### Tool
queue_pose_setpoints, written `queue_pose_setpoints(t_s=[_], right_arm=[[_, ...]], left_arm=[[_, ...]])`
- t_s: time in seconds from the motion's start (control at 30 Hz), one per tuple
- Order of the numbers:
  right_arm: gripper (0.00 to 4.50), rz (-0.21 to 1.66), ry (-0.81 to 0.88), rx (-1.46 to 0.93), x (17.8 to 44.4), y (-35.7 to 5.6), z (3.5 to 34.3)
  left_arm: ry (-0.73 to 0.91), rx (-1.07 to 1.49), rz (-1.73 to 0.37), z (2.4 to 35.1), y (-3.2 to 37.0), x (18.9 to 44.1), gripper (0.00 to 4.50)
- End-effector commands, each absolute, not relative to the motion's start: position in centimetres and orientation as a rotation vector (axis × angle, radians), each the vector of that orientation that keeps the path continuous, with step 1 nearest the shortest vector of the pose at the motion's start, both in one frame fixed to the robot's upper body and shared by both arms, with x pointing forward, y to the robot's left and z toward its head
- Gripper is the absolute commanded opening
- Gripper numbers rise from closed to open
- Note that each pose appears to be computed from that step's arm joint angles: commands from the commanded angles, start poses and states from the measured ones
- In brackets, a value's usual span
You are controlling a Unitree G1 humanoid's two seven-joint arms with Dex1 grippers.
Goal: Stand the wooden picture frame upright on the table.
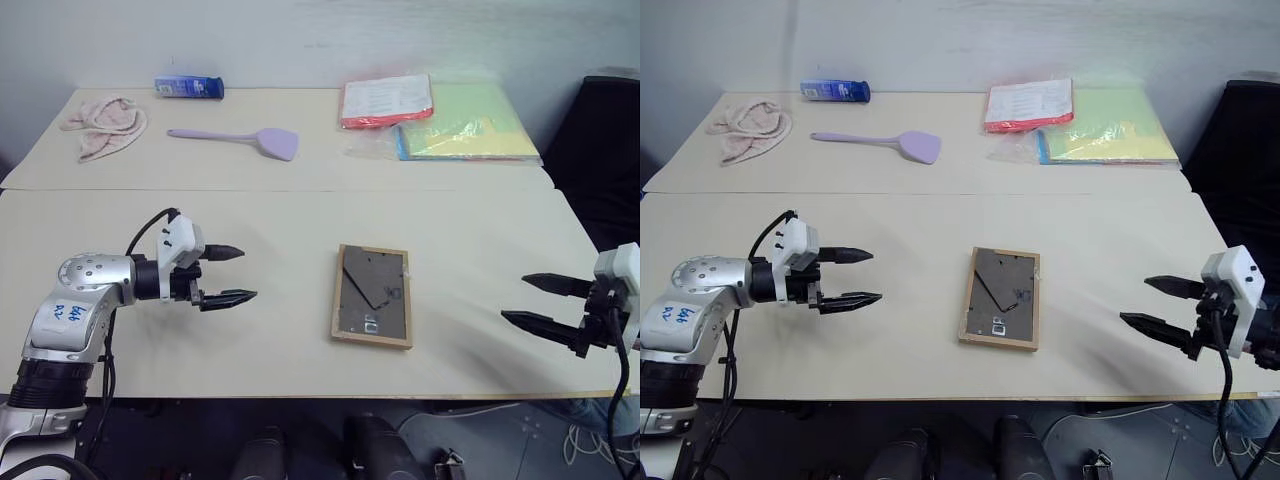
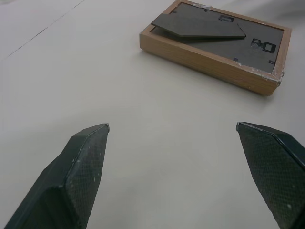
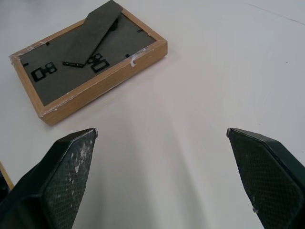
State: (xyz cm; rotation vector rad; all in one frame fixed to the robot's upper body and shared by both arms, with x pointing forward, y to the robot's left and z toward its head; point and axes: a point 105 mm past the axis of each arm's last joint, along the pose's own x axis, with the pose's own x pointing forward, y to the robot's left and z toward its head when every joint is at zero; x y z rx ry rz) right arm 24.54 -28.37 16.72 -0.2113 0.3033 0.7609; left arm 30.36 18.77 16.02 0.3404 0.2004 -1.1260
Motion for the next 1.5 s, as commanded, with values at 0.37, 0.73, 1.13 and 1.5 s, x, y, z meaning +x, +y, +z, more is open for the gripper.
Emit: queue_pose_setpoints(t_s=[0.37,0.73,1.13,1.5], right_arm=[[4.47,0.720,0.277,-0.249,24.5,-28.2,16.7],[3.56,0.745,0.312,-0.308,24.8,-28.4,16.5],[0.00,0.947,0.374,-0.510,29.8,-23.7,14.3],[0.00,1.017,0.356,-0.663,34.3,-18.0,12.1]], left_arm=[[0.215,0.360,-1.107,16.0,18.6,30.7,4.50],[0.230,0.419,-1.222,15.2,16.4,30.6,3.61],[0.291,0.524,-1.515,11.4,9.4,31.0,0.05],[0.290,0.460,-1.553,11.2,5.4,30.9,0.05]])
